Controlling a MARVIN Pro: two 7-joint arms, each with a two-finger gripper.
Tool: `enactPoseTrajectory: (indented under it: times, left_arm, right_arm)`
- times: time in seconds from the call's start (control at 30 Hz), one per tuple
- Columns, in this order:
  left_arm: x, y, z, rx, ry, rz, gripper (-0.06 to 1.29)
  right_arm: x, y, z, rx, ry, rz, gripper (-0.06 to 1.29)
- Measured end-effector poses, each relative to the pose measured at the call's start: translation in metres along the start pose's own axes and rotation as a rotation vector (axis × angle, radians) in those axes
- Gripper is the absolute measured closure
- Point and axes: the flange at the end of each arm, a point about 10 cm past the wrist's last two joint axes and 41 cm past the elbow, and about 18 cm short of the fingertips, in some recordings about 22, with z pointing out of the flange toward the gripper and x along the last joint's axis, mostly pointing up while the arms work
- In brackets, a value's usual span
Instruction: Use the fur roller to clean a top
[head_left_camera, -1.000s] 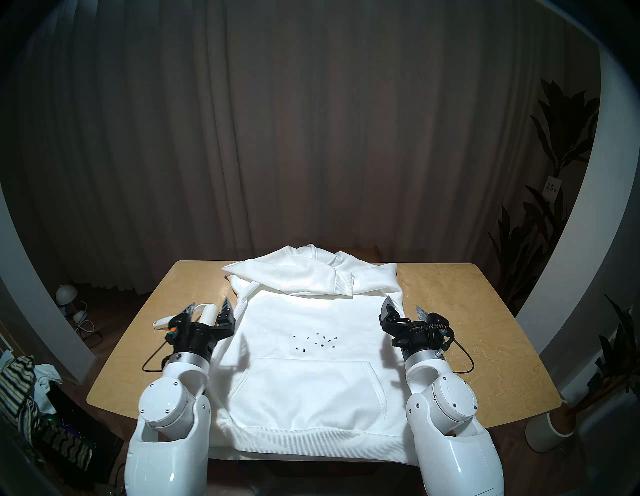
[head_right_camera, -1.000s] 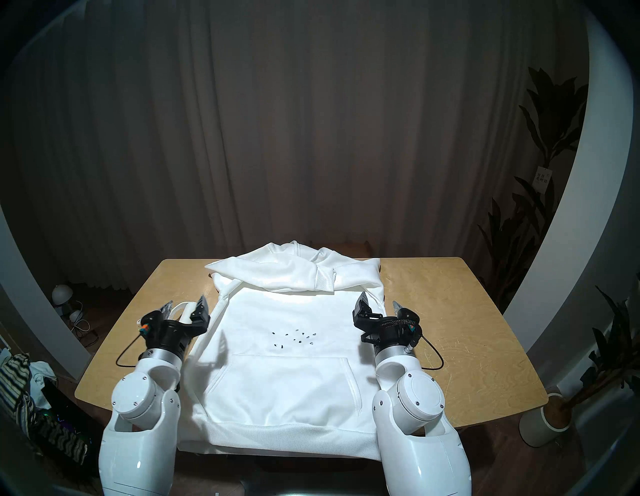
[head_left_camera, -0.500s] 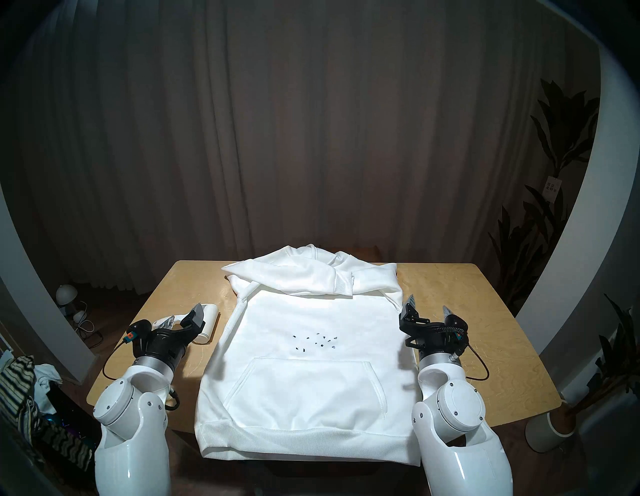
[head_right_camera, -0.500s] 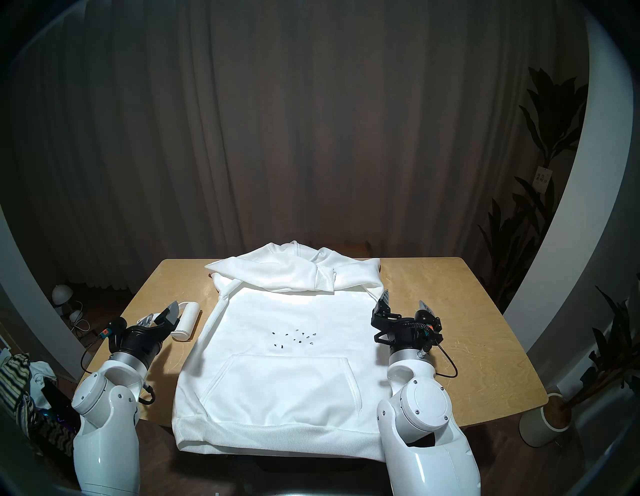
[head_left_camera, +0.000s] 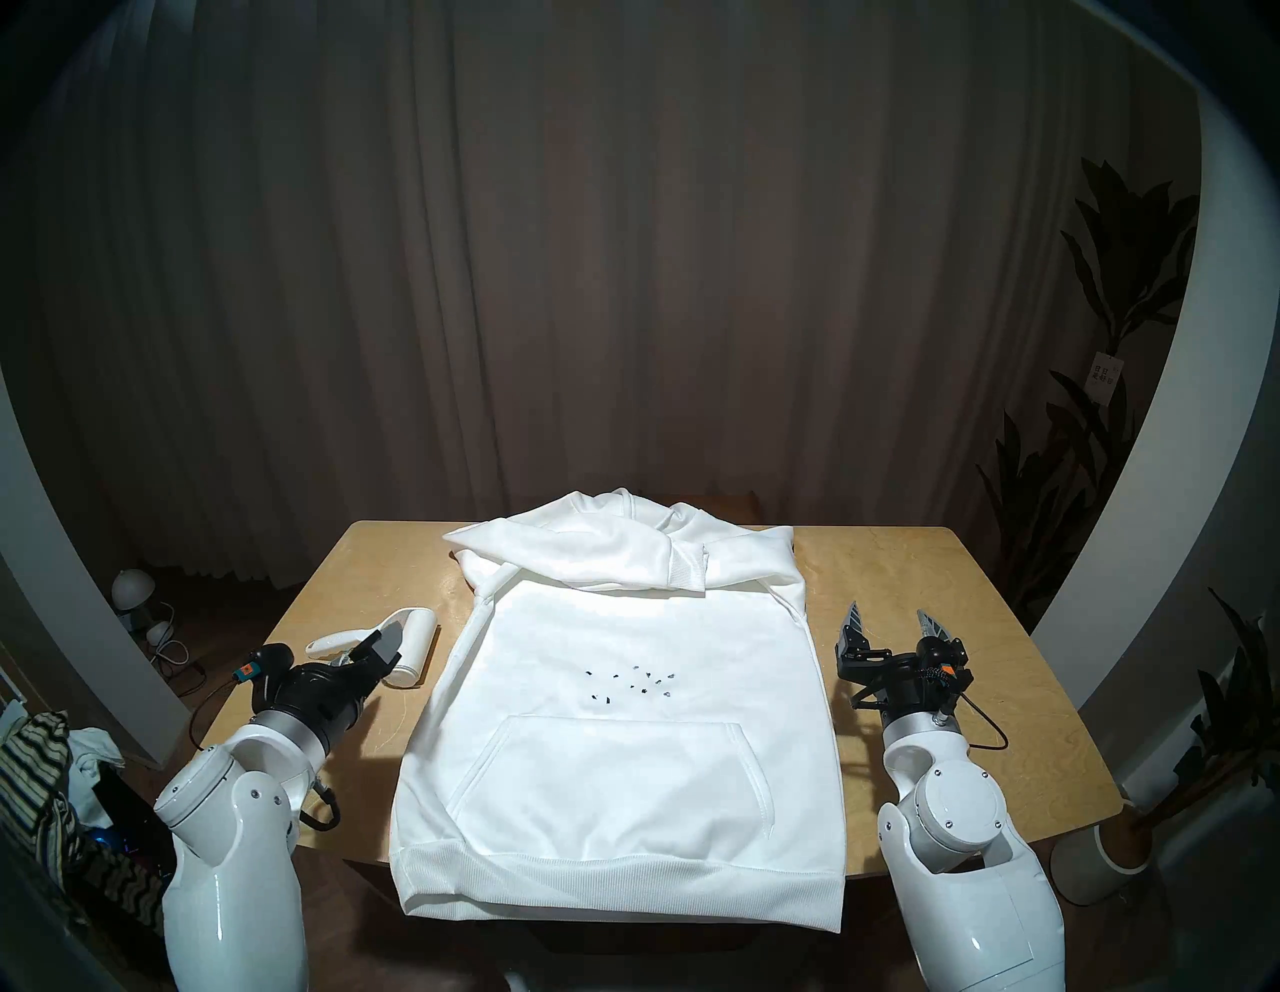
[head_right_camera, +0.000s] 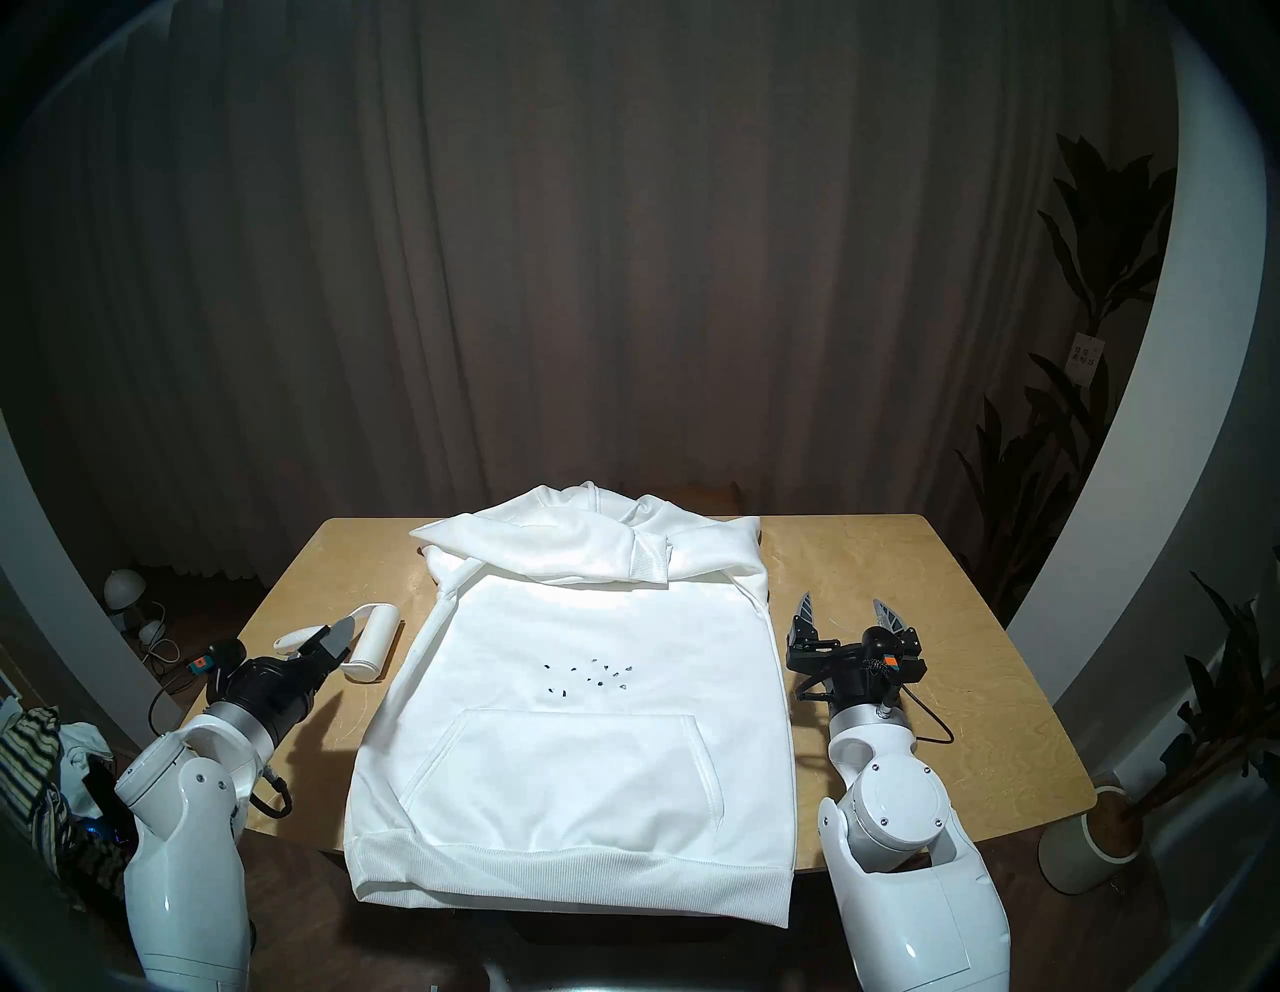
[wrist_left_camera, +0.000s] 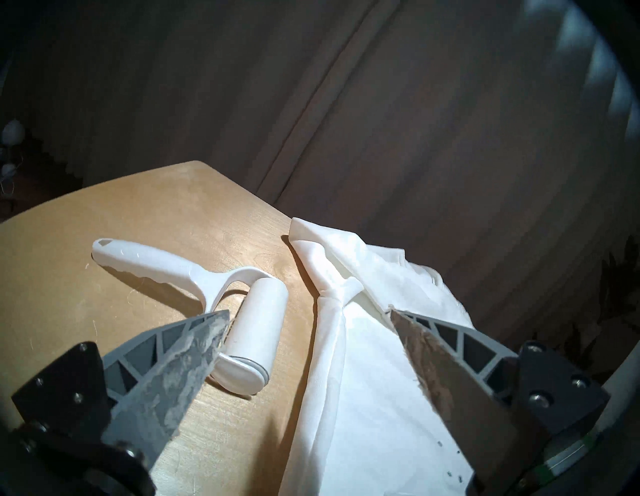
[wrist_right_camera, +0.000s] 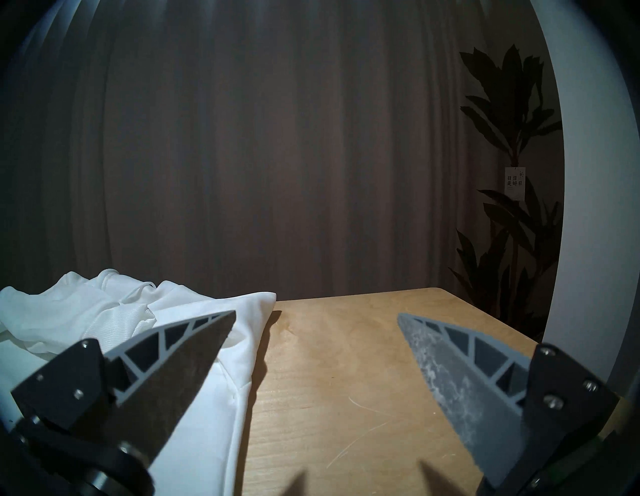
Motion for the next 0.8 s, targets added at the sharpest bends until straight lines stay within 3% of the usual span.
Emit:
enactPoseTrajectory:
  times: [0.47, 0.8]
  left_arm:
    - [0.006, -0.052, 0.009, -0.022, 0.013, -0.484, 0.05]
    - [0.03, -0.053, 0.02, -0.019, 0.038, -0.599, 0.05]
  right_arm:
    - [-0.006, -0.01, 0.01, 0.048, 0.037, -0.018, 0.0]
    - [-0.007, -0.013, 0.008, 0.027, 0.082, -0.027, 0.0]
